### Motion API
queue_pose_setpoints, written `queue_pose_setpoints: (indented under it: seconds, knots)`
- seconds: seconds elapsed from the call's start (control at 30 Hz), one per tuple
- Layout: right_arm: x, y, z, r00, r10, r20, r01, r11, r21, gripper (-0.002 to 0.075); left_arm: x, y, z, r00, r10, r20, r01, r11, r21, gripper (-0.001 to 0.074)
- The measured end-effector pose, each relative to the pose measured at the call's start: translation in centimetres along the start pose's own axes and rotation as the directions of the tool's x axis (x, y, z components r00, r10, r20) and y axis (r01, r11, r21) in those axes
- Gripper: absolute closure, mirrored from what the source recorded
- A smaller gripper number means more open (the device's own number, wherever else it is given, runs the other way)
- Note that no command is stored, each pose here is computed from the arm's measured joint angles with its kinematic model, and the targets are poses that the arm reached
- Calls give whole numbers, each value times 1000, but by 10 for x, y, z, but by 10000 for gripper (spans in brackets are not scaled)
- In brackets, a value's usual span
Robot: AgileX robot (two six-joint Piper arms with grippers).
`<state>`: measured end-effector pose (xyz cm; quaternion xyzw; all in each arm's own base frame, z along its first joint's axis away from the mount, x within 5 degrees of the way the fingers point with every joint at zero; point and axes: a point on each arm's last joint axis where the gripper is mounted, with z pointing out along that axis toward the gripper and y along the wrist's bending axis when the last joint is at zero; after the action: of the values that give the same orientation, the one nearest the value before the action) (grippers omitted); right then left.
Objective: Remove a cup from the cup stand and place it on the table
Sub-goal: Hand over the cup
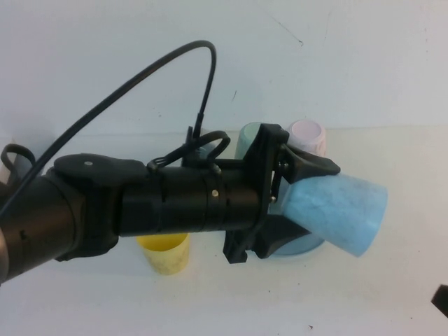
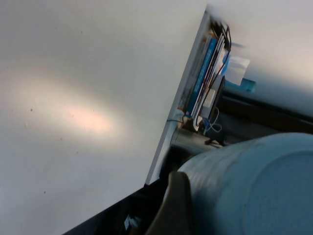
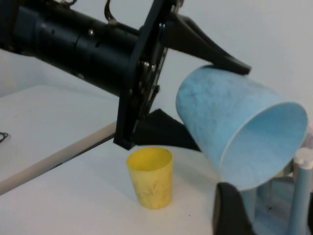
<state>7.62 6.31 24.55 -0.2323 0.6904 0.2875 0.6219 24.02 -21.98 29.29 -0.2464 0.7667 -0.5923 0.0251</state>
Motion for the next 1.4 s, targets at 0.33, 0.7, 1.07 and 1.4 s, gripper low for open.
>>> queue_pose_setpoints:
  seconds: [0.33,0.7,1.07,1.4]
  knots:
    - [-22,-21,44,990,61,-127,-82,983,-166,283,-2,0,4,1000,-10,-11,10,1000,-4,163]
    - [-33,-56,104,957,179,-228,-248,913,-325,280,-6,-5,4,999,-29,42,28,1000,9,163]
    - [-27,-79,139,924,259,-282,-359,843,-400,369,-9,-5,4,995,-67,70,66,998,11,163]
    - [-31,-77,141,916,283,-283,-387,808,-445,652,-9,-6,4,993,-93,71,92,996,23,163]
